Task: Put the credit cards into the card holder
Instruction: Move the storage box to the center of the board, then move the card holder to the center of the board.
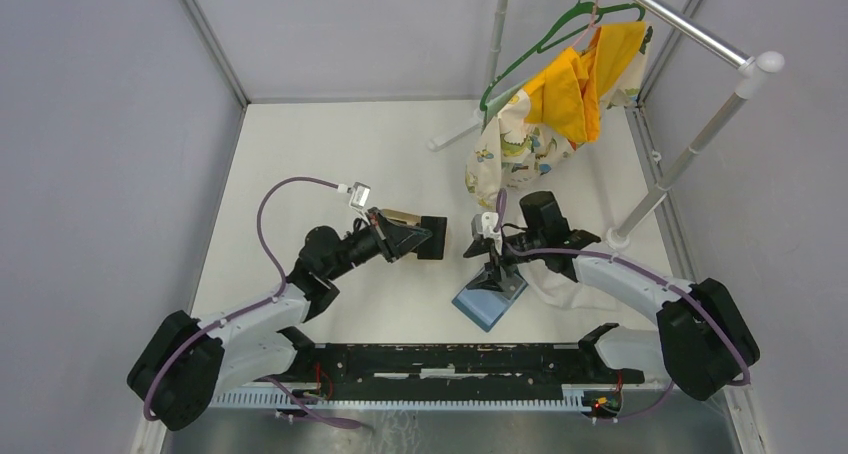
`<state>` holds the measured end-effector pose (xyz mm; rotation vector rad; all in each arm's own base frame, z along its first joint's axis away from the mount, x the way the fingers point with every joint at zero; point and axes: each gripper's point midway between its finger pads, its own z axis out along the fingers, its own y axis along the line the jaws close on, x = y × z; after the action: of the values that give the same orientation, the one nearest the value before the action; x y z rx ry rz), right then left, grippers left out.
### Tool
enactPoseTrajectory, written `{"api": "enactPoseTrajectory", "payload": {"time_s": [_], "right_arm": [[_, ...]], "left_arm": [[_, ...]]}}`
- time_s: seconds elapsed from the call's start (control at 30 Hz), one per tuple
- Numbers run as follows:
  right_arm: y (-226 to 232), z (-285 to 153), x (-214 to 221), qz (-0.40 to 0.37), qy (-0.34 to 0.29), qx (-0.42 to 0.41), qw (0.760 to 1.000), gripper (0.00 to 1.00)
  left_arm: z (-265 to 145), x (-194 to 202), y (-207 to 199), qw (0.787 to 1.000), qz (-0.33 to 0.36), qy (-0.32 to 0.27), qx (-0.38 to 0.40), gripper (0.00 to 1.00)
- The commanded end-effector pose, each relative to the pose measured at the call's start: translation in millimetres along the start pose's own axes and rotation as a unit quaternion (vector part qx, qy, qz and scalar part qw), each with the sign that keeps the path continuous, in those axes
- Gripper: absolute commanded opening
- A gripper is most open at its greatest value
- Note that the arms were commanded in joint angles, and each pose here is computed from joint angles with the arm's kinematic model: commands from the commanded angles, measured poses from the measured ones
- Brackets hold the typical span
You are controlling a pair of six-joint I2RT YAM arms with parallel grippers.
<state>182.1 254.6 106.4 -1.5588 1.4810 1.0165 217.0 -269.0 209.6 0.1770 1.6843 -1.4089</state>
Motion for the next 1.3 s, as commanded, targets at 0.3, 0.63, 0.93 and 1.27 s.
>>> {"api": "enactPoseTrajectory", "payload": {"time_s": [0.3,0.63,0.93,1.27], "right_arm": [[-1,-3,-85,0.155,-0.189,-0.019,0.969,0.69],[10,-10,-105,0.196,-0.222,-0.046,0.954,0.65],[2,-11,-102,0.244,-0.231,-0.029,0.942,0.20],[7,-10,-98,0.237,-0.220,-0.049,0.945,0.00]], "left_arm": [[31,-21,-54,0.995,0.022,-0.065,0.076,0.02],[35,-18,-56,0.995,0.022,-0.063,0.080,0.02],[35,-15,-62,0.994,0.026,-0.053,0.096,0.02],[39,3,-64,0.993,0.049,0.015,0.108,0.32]]}}
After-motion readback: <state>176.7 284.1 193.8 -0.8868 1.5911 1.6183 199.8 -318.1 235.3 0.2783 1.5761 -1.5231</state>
